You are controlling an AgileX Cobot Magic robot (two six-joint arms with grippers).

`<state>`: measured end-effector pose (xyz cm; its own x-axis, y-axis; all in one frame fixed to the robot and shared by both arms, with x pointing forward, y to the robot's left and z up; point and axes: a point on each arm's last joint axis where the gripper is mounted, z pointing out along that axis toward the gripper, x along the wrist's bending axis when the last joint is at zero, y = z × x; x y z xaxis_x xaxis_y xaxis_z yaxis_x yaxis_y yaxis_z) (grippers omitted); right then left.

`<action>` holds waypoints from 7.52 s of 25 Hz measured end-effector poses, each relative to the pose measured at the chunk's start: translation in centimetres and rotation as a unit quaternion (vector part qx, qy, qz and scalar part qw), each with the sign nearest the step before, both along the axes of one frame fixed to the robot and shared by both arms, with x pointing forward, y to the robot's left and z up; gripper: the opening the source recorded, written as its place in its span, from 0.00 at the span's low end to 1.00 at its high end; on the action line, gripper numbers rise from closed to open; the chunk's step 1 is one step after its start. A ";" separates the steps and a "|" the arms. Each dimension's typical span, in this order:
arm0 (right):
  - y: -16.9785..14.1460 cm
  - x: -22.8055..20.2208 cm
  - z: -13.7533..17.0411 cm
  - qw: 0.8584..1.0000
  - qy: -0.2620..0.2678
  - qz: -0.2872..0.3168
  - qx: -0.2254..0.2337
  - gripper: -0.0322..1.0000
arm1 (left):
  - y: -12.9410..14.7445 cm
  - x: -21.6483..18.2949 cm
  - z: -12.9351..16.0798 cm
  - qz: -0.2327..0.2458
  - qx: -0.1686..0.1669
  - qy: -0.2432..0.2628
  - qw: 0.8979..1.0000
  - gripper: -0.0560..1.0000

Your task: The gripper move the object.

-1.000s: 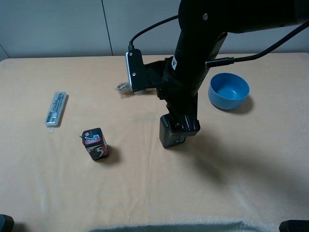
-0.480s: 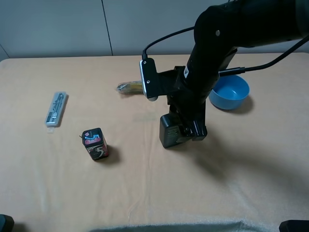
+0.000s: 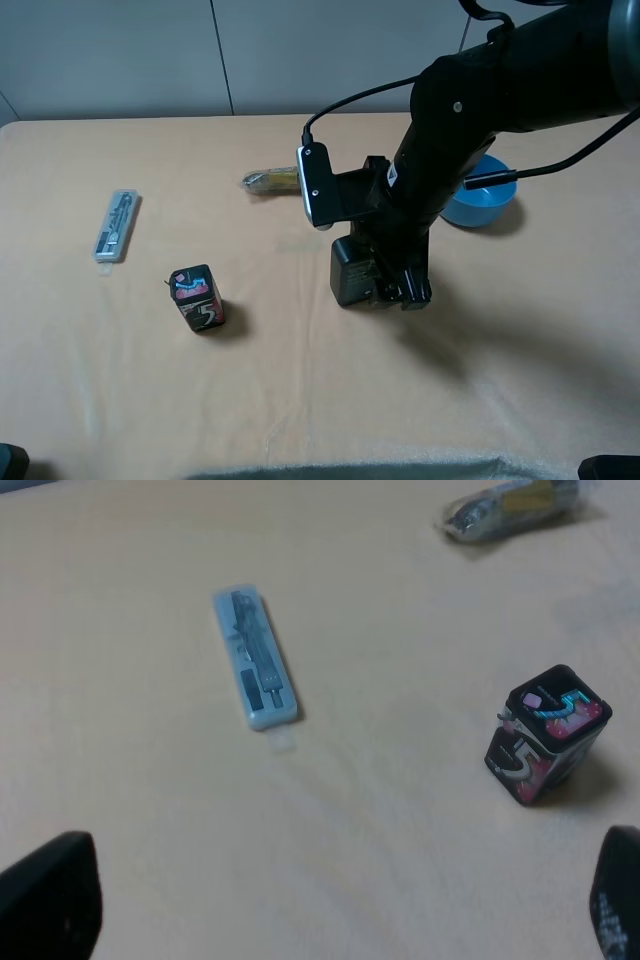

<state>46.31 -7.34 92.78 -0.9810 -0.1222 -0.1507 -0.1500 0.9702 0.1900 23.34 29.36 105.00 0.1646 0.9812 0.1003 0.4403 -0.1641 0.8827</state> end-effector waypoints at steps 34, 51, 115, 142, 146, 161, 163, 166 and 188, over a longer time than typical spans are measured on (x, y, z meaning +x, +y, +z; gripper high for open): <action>0.4 0.1 -0.2 1.000 0.010 -0.015 0.013 0.32 | 0.0 0.0 0.0 0.000 0.000 0.000 1.000 0.99; 0.5 0.0 3.4 0.997 0.030 -0.066 0.025 0.32 | 0.0 0.0 0.0 0.000 0.000 0.000 1.000 0.99; -20.4 11.3 11.7 0.697 -0.022 -0.711 0.092 0.32 | 0.0 0.0 0.0 0.000 0.000 0.000 1.000 0.99; -23.3 15.9 3.4 0.682 -0.022 -0.728 0.067 0.32 | 0.0 0.0 0.0 0.000 0.000 0.000 1.000 0.99; -23.7 16.2 2.8 0.679 -0.026 -0.730 0.071 0.32 | 0.0 0.0 0.0 0.000 0.000 0.000 1.000 0.99; -24.0 16.7 1.1 0.679 -0.022 -0.731 0.064 0.32 | 0.0 0.0 0.0 0.000 0.000 0.000 1.000 0.99; -24.0 16.7 1.1 0.679 -0.022 -0.731 0.064 0.32 | 0.0 0.0 0.0 0.000 0.000 0.000 1.000 0.99; -24.0 16.7 1.1 0.679 -0.022 -0.731 0.064 0.32 | 0.0 0.0 0.0 0.000 0.000 0.000 1.000 0.99; -23.9 16.3 2.8 0.674 -0.027 -0.734 0.078 0.70 | 0.0 0.0 0.0 0.000 0.000 0.000 1.000 0.99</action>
<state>62.62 -31.29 95.61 -0.0201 0.9957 -0.0900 0.9393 0.0497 0.3396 23.34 29.36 105.00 0.1646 0.9812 0.1003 0.4403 -0.1641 0.8827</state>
